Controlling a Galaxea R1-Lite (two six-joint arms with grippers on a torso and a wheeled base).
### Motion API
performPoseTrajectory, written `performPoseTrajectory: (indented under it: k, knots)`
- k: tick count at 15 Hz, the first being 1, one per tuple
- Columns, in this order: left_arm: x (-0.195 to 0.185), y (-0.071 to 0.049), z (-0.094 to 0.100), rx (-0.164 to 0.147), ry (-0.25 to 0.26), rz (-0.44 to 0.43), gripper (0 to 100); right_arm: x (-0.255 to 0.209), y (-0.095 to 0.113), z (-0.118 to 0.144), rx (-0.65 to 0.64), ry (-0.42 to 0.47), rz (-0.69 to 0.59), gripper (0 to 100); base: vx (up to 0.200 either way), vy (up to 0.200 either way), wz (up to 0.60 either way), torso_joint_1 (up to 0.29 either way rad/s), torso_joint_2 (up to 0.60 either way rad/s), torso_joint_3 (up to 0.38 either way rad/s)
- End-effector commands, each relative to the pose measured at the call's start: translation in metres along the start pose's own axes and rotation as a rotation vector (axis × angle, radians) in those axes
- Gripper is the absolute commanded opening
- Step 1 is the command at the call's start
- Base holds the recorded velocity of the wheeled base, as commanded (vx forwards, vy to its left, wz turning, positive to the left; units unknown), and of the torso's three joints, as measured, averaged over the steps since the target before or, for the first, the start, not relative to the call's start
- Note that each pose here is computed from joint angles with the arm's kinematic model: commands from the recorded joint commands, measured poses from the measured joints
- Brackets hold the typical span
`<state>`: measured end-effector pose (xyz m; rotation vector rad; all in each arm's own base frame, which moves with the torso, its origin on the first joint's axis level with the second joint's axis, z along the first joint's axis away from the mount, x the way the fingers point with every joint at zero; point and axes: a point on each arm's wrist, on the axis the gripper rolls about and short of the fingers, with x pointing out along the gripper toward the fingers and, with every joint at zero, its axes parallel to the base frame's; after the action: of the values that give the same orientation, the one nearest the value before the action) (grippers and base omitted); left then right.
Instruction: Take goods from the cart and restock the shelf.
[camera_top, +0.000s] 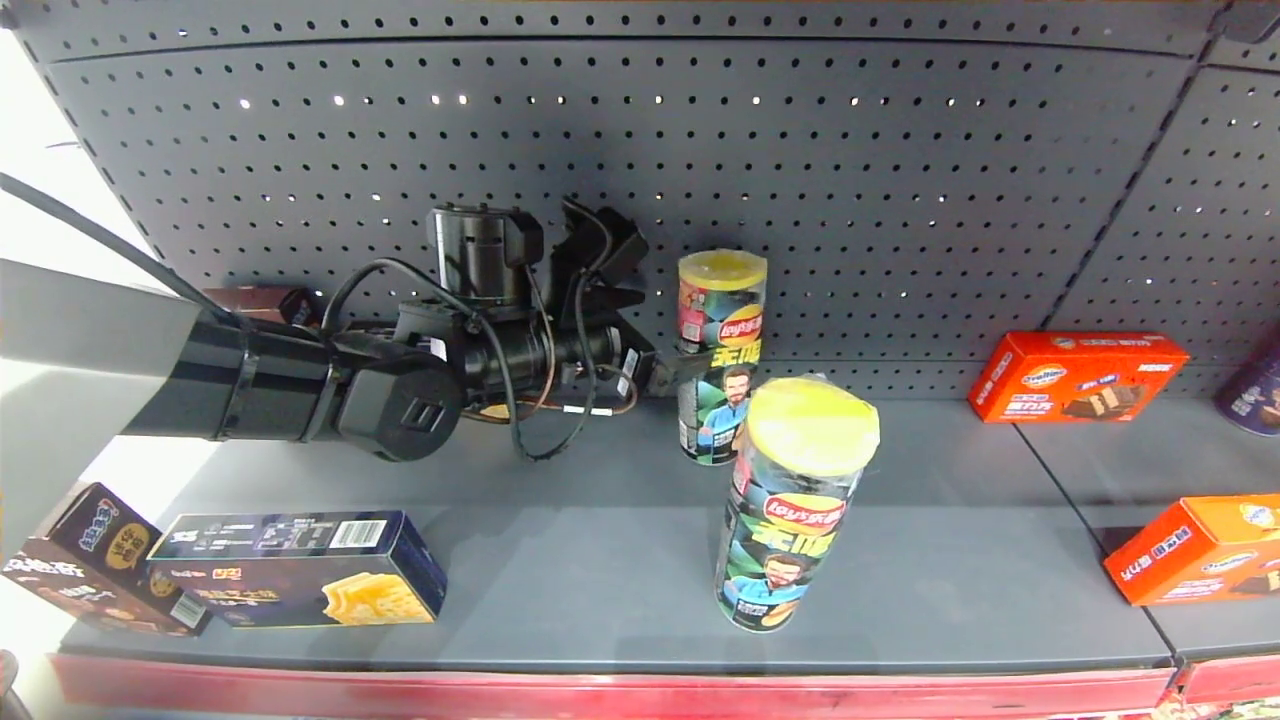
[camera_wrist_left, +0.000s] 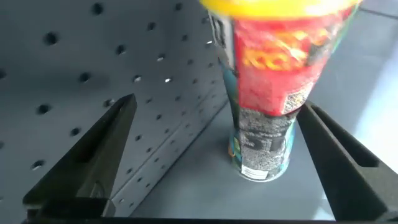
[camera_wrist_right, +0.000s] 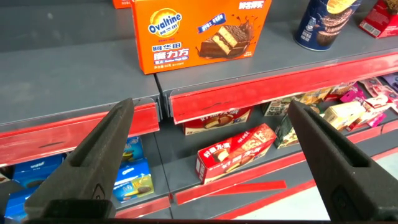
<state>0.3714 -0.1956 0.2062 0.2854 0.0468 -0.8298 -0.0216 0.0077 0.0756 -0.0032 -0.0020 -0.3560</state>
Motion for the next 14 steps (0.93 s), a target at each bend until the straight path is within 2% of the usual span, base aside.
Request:
performPoseTrajectory:
  k: [1,6,8,10,13,14]
  knots:
    - [0.0,0.001,0.0,-0.001,0.006,0.025,100,0.0,0.0,0.0,0.0,0.001,0.0,100,0.0,0.0,0.0,0.0,0.0,0.0]
    - [-0.002,-0.001,-0.002,0.003,0.013,0.031,100,0.0,0.0,0.0,0.0,0.001,0.0,100,0.0,0.0,0.0,0.0,0.0,0.0]
    - [-0.01,-0.004,-0.004,0.003,0.009,0.033,100,0.0,0.0,0.0,0.0,0.001,0.0,100,0.0,0.0,0.0,0.0,0.0,0.0]
    - [-0.028,-0.013,-0.006,-0.013,0.032,0.026,100,0.0,0.0,0.0,0.0,0.001,0.0,100,0.0,0.0,0.0,0.0,0.0,0.0]
    - [-0.049,-0.018,-0.004,-0.016,0.052,0.113,100,0.0,0.0,0.0,0.0,0.001,0.0,100,0.0,0.0,0.0,0.0,0.0,0.0]
    - [-0.051,-0.018,-0.008,-0.009,0.067,0.145,100,0.0,0.0,0.0,0.0,0.001,0.0,100,0.0,0.0,0.0,0.0,0.0,0.0]
